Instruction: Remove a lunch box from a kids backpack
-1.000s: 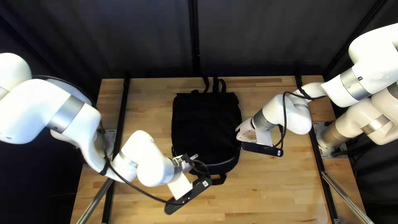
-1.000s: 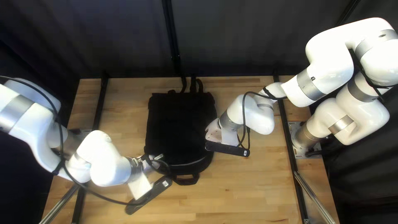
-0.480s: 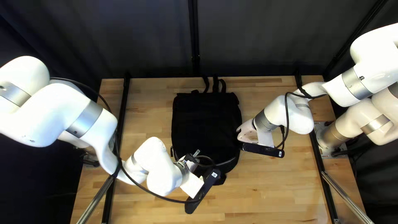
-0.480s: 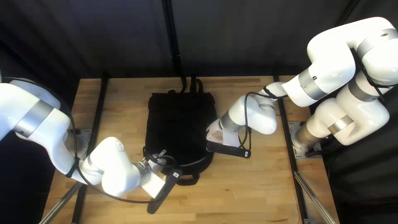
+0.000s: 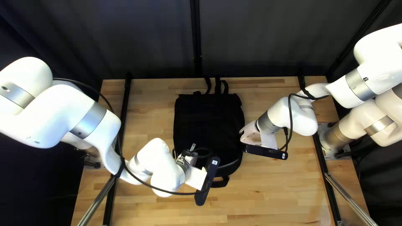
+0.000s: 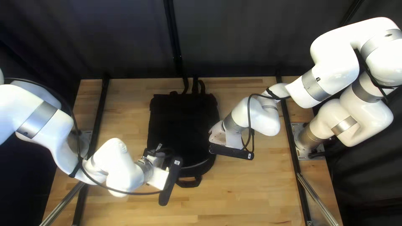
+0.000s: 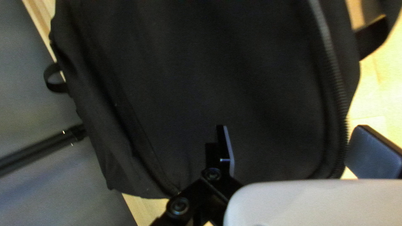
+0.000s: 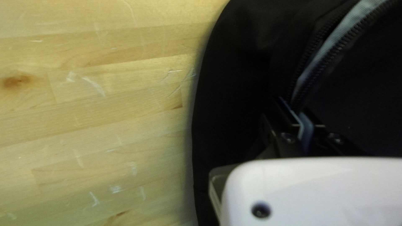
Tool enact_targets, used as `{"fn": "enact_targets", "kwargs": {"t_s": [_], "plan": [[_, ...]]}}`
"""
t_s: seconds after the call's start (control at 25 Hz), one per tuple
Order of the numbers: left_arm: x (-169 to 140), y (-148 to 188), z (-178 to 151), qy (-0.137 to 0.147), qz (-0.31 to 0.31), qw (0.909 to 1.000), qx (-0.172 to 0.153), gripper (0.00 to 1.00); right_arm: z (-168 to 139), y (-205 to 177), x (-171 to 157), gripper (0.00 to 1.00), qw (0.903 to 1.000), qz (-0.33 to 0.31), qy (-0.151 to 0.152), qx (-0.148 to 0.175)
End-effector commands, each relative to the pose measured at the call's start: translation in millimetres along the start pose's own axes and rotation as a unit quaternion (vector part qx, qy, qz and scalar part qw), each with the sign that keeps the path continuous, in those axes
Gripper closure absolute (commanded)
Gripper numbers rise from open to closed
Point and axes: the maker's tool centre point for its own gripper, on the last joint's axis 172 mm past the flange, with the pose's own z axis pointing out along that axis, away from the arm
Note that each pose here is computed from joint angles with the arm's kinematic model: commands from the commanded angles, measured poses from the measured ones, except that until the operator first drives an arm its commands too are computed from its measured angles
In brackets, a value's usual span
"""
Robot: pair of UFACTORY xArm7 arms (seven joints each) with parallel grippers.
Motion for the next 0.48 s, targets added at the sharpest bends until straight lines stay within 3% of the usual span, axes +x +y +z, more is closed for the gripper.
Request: {"fn": "enact_targets", "kwargs": {"t_s": [0.04, 0.32, 0.36, 0.4, 0.44, 0.48], "plan": [[4, -2, -1, 0.002, -0.007, 1.0, -0.002, 1.0, 1, -1, 0, 1.0, 1.0, 0.0, 0.001, 0.0], [12, -15, -5, 0.012, -0.011, 0.9998, -0.014, 1.0, 4, -2, 0, 1.0, 1.0, -0.001, 0.004, 0.003], [12, -19, -5, 0.014, -0.015, 0.9996, -0.018, 1.0, 4, -2, 0, 0.91, 1.0, 0.0, 0.005, 0.004], [12, -21, -5, 0.015, -0.017, 0.9995, -0.022, 1.0, 2, -2, 0, 0.63, 0.9999, 0.0, 0.009, 0.005], [13, -23, -6, 0.016, -0.019, 0.9994, -0.024, 1.0, -1, -3, 3, 0.0, 0.9999, 0.0, 0.012, 0.009], [14, -27, -9, 0.016, -0.023, 0.9992, -0.029, 1.0, -4, -4, 5, 0.0, 0.9998, 0.0, 0.014, 0.014]]}}
